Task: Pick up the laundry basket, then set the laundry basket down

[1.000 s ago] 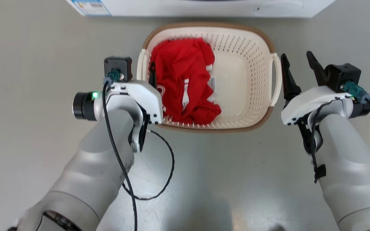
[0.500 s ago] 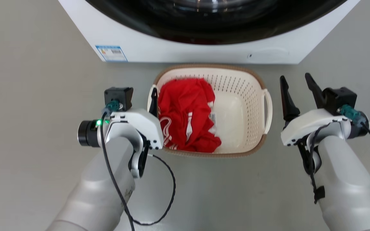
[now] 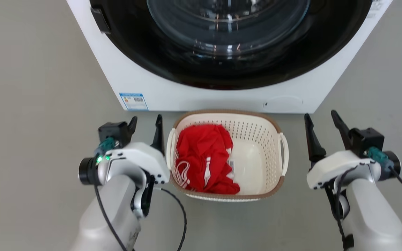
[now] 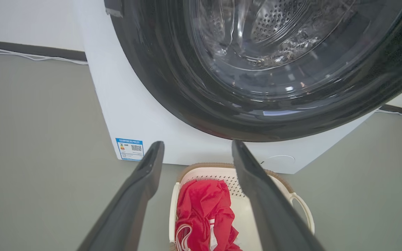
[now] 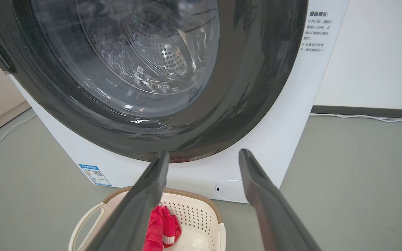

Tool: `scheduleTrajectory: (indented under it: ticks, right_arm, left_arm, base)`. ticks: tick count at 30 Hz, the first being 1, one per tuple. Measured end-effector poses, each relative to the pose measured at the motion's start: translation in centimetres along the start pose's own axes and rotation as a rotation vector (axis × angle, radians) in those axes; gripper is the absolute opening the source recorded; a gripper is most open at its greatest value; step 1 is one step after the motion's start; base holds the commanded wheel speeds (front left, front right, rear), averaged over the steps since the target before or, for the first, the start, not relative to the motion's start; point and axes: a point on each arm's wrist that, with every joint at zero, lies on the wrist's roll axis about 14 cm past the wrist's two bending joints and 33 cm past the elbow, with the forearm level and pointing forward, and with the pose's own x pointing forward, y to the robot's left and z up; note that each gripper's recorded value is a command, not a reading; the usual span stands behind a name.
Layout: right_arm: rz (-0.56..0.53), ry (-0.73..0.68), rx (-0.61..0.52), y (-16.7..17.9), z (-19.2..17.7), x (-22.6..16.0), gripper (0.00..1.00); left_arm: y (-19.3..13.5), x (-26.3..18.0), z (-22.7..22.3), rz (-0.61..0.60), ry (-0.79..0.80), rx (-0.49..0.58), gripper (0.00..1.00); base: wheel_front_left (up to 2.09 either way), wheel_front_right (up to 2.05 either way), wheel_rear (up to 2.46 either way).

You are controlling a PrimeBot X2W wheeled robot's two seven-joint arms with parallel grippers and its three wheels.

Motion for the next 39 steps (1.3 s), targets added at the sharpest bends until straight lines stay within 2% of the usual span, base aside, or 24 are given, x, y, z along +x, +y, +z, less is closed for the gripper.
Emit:
scheduleTrajectory:
  ticks: [16, 24, 39]
  right_arm:
    - [-0.018, -0.067, -0.01, -0.2, 1.7, -5.3, 1.0]
    - [-0.02, -0.087, -0.004, -0.1, 2.0, -7.7, 1.0]
    - [-0.025, -0.106, 0.006, 0.0, 1.7, -10.4, 1.0]
  left_arm:
    - [3.4, -6.0, 1.6, 0.083, -0.104, -0.034, 1.0]
    - [3.8, -8.4, 2.0, 0.088, -0.147, -0.013, 1.0]
    - [4.9, -11.4, 2.5, 0.129, -0.201, -0.053, 1.0]
  base:
    - [0.0, 0.0, 0.0]
    - [0.0, 0.0, 0.0]
    - [0.0, 0.0, 0.0]
